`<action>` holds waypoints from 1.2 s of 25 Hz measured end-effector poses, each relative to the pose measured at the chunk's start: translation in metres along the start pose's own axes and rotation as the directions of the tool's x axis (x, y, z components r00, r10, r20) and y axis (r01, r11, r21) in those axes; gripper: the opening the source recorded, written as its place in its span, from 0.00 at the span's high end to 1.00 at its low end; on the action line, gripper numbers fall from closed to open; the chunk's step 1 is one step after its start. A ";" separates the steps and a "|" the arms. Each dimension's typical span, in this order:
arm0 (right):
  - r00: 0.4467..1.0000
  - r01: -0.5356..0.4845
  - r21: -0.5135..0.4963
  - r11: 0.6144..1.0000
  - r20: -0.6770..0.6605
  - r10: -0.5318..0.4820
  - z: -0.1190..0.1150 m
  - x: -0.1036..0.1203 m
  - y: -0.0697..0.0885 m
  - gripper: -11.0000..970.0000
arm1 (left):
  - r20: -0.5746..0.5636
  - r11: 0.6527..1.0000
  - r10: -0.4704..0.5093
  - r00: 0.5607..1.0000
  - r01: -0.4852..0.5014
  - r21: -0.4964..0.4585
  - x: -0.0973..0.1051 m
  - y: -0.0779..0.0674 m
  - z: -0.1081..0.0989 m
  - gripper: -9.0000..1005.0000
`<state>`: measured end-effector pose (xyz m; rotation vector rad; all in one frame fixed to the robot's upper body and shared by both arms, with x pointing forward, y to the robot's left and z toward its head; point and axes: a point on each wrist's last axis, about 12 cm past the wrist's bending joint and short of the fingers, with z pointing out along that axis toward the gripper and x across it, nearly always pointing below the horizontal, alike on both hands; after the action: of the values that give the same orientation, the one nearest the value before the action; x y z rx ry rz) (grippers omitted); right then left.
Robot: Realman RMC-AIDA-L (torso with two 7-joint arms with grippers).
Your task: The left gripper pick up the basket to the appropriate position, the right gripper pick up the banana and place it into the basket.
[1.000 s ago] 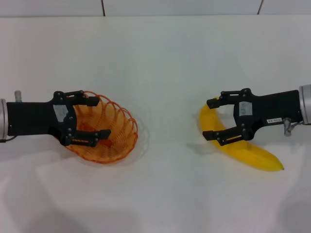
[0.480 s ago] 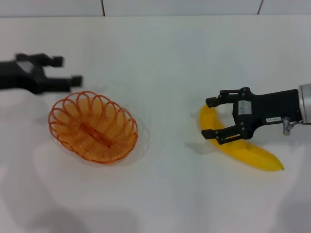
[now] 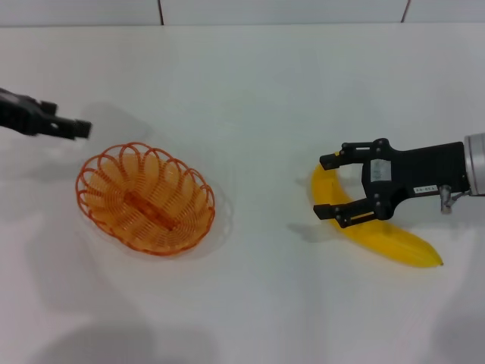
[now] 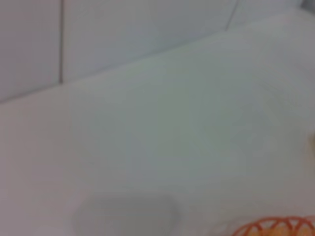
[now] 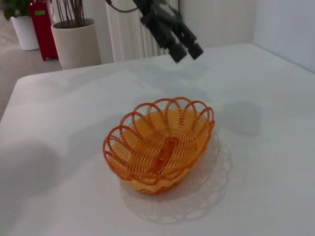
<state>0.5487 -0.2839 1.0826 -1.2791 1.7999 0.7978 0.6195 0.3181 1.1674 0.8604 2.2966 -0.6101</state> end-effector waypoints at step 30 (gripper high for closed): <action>1.000 -0.015 0.016 1.000 -0.005 0.015 0.002 0.003 0.000 0.09 | -0.174 0.994 0.085 0.981 -0.096 -0.056 0.006 -0.019 0.069 0.20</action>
<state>0.5488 -0.2844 1.0788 -1.2595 1.8184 0.7882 0.6284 0.2671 1.1182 1.0160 2.4003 -0.4345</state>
